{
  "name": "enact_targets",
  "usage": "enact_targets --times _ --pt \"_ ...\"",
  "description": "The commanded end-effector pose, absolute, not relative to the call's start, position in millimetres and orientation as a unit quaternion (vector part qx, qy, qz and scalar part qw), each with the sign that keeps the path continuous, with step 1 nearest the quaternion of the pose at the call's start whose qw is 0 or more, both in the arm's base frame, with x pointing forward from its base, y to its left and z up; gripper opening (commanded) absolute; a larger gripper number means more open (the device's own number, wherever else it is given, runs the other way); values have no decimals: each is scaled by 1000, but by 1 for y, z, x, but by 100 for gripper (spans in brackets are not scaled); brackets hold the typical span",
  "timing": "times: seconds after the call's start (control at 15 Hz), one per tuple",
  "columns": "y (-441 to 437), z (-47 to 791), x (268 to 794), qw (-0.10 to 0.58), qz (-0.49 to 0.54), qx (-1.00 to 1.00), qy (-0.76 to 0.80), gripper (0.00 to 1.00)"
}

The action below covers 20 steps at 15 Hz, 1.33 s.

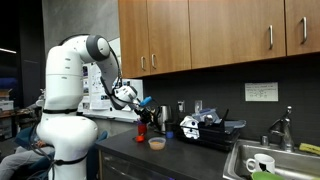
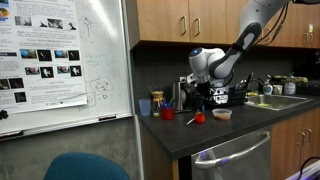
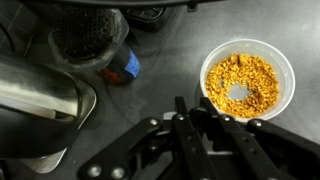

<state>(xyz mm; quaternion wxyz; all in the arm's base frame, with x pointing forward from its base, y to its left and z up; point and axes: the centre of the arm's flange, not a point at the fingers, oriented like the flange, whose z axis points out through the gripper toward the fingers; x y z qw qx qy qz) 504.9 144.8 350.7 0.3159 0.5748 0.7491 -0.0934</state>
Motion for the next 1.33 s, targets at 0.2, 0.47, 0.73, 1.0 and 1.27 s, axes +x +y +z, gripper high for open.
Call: enact_targets --times 0.2,0.47,0.73,1.0,1.27 --pt "140 358 489 331 -75 569 749 5" --pt "140 353 484 336 -75 567 748 5" --pt "139 349 478 347 -77 563 746 5" --pt "141 345 473 360 -77 558 744 5" --pt "144 343 470 370 -77 553 743 5"
